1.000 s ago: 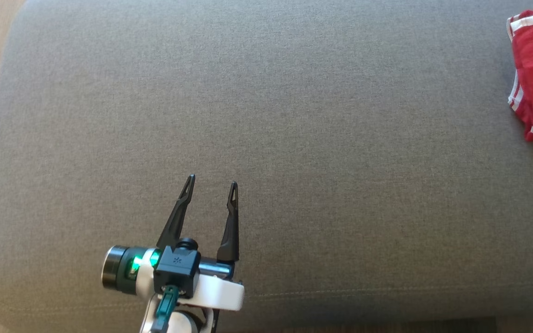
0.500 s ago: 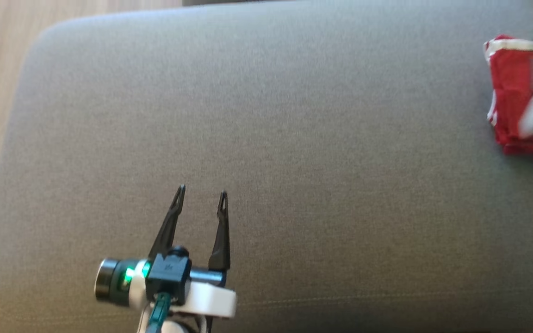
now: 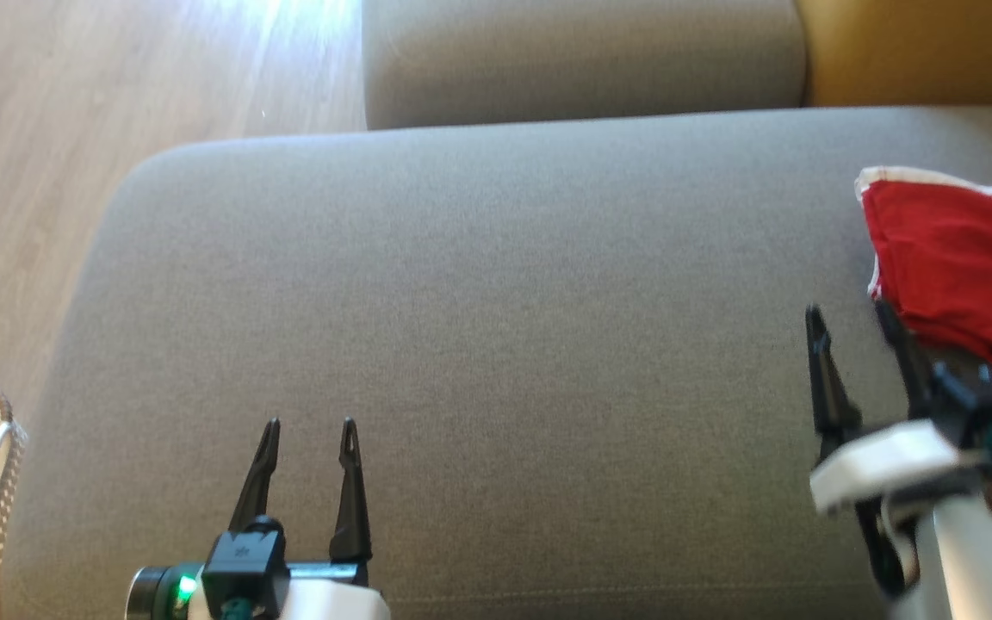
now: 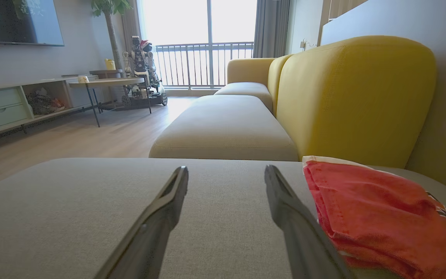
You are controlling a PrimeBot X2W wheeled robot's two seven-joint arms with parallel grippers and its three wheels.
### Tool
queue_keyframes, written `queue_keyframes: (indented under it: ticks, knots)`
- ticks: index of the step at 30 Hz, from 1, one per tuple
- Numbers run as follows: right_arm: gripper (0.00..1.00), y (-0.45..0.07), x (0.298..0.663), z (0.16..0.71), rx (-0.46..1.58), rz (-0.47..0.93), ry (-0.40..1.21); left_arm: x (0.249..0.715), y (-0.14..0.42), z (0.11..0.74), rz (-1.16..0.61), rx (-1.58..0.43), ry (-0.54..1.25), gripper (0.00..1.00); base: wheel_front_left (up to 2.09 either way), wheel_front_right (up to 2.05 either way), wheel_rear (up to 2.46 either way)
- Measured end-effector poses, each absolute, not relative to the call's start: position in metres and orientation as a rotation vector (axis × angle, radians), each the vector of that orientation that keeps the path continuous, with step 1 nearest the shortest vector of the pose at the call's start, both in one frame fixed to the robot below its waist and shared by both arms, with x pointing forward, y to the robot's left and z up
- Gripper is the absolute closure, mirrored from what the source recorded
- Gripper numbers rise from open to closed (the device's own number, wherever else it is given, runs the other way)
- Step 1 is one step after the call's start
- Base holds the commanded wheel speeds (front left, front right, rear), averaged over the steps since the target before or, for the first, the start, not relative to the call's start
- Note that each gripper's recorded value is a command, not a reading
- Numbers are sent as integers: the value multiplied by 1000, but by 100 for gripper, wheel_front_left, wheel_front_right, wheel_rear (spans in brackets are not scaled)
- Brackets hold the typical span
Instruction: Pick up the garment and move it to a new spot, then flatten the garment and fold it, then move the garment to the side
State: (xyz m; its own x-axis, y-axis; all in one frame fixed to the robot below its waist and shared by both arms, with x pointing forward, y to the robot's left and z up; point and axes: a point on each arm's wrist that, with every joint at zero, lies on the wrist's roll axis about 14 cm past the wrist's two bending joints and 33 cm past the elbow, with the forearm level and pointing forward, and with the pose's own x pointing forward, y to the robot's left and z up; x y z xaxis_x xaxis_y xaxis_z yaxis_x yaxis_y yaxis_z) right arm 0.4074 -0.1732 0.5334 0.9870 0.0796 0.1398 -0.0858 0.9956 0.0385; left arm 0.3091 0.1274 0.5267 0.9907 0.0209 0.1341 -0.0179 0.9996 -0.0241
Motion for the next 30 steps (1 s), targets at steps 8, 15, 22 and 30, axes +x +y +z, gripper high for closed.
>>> queue_keyframes:
  ticks: [8, 15, 22, 30]
  knots:
    - [0, -165, 358, 535, 119, 108, -165, 298, 141, 530, 34, -30, -152, 0, 0, 0, 0]
    - [0, -167, 336, 537, 151, 100, -180, 296, 142, 531, 13, -24, -158, 0, 0, 0, 0]
    - [0, -169, 329, 536, 166, 93, -178, 293, 137, 527, -13, -27, -145, 0, 0, 0, 0]
    - [0, -168, 328, 541, 166, 97, -194, 292, 140, 525, -8, -24, -143, 0, 0, 0, 0]
